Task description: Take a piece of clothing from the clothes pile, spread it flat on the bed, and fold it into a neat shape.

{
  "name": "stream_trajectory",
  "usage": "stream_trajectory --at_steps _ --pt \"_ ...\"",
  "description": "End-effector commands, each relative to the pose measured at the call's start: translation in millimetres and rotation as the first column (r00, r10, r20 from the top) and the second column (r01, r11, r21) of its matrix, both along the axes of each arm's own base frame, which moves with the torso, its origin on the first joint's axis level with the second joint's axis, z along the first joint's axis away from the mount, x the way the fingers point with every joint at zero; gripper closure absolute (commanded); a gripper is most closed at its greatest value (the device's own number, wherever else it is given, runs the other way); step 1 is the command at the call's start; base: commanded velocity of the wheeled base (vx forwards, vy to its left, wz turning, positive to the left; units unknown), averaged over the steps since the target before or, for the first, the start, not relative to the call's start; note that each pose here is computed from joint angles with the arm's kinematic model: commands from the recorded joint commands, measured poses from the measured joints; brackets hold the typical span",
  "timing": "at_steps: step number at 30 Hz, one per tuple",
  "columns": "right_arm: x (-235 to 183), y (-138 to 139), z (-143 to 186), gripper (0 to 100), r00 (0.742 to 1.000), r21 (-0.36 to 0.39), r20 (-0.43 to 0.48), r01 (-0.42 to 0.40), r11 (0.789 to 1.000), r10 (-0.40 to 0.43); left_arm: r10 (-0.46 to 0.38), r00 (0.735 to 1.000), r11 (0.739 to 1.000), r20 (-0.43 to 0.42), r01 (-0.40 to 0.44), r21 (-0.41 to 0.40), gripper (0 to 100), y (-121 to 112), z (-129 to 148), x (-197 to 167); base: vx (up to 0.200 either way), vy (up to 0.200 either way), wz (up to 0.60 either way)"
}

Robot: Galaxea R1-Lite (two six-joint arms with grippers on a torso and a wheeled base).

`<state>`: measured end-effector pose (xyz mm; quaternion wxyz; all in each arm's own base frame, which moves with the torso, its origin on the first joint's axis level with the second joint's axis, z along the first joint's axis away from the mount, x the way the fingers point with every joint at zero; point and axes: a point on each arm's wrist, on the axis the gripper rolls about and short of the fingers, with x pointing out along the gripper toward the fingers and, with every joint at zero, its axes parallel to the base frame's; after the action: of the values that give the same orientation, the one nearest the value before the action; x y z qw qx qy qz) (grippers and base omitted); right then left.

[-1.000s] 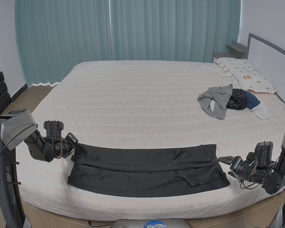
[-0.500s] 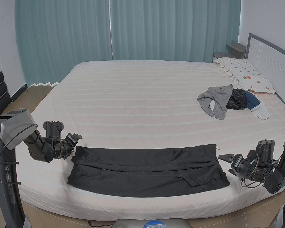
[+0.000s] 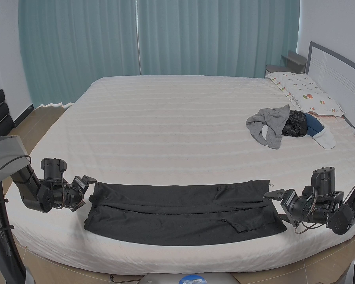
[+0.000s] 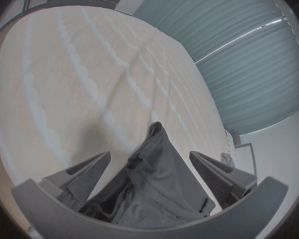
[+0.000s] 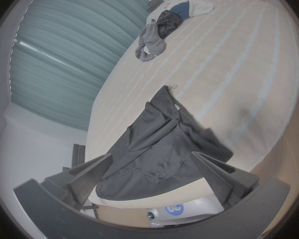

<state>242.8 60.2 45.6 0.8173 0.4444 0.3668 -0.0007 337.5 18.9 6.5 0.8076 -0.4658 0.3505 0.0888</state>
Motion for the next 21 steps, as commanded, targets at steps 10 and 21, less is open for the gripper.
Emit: stream_trajectory --at_steps 10,21 --pt "12 17 -49 0 0.996 -0.010 -0.084 -0.012 1.000 0.011 -0.029 1.000 0.999 -0.005 0.029 -0.028 0 -3 4 -13 0.000 0.000 0.00" --pt "9 24 -50 0 0.995 0.020 -0.102 -0.012 1.000 0.014 -0.031 0.999 0.999 -0.005 0.031 -0.030 0 -3 4 -12 0.000 0.000 0.00"
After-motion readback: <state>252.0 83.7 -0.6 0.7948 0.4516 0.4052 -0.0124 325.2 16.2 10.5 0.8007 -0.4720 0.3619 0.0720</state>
